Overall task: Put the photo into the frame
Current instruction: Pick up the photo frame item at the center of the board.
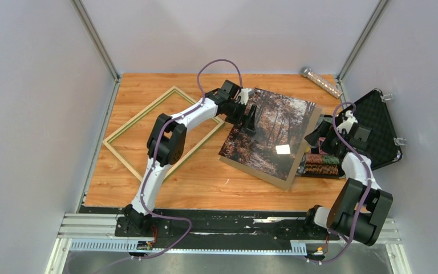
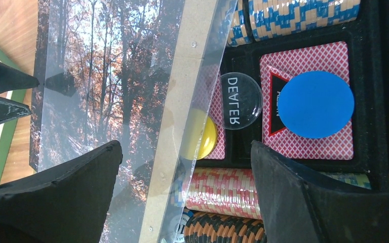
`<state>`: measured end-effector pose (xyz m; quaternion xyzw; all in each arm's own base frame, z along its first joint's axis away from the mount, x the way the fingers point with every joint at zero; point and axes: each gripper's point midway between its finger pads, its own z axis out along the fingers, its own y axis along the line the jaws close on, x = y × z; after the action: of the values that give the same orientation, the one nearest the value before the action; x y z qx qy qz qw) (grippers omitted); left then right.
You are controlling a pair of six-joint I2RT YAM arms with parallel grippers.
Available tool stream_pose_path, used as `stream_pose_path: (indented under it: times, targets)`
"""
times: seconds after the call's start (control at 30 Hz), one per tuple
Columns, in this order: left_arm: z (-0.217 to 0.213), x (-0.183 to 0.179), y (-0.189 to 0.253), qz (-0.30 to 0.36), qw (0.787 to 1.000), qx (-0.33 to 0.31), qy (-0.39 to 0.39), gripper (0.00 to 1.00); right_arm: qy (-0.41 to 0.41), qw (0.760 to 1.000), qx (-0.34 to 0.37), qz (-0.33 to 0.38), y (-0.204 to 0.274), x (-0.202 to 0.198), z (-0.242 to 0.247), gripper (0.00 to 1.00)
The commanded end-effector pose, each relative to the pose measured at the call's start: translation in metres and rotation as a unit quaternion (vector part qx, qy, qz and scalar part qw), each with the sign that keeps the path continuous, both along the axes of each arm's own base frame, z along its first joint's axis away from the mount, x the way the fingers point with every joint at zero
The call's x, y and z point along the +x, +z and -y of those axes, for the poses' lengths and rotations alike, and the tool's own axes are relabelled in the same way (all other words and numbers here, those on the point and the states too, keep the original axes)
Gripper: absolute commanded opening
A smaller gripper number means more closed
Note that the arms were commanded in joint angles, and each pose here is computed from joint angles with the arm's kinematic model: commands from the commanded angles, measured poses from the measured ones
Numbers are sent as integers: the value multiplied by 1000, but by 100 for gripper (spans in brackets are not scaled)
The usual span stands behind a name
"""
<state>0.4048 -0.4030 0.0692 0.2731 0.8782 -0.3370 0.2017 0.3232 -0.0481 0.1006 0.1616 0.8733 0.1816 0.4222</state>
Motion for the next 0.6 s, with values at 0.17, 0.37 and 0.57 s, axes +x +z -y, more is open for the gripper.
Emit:
stream_pose_path:
  times: [0.17, 0.37, 0.57]
  targets:
    - [13, 4, 2, 10, 1000, -13, -10, 100, 24, 999, 18, 23, 7, 10, -6, 95]
    - [18, -2, 1, 2, 1000, -19, -17, 100, 29, 999, 25, 18, 3, 10, -8, 94]
    - [21, -6, 1, -1, 999, -26, -23, 100, 35, 999, 32, 16, 1, 10, -10, 94]
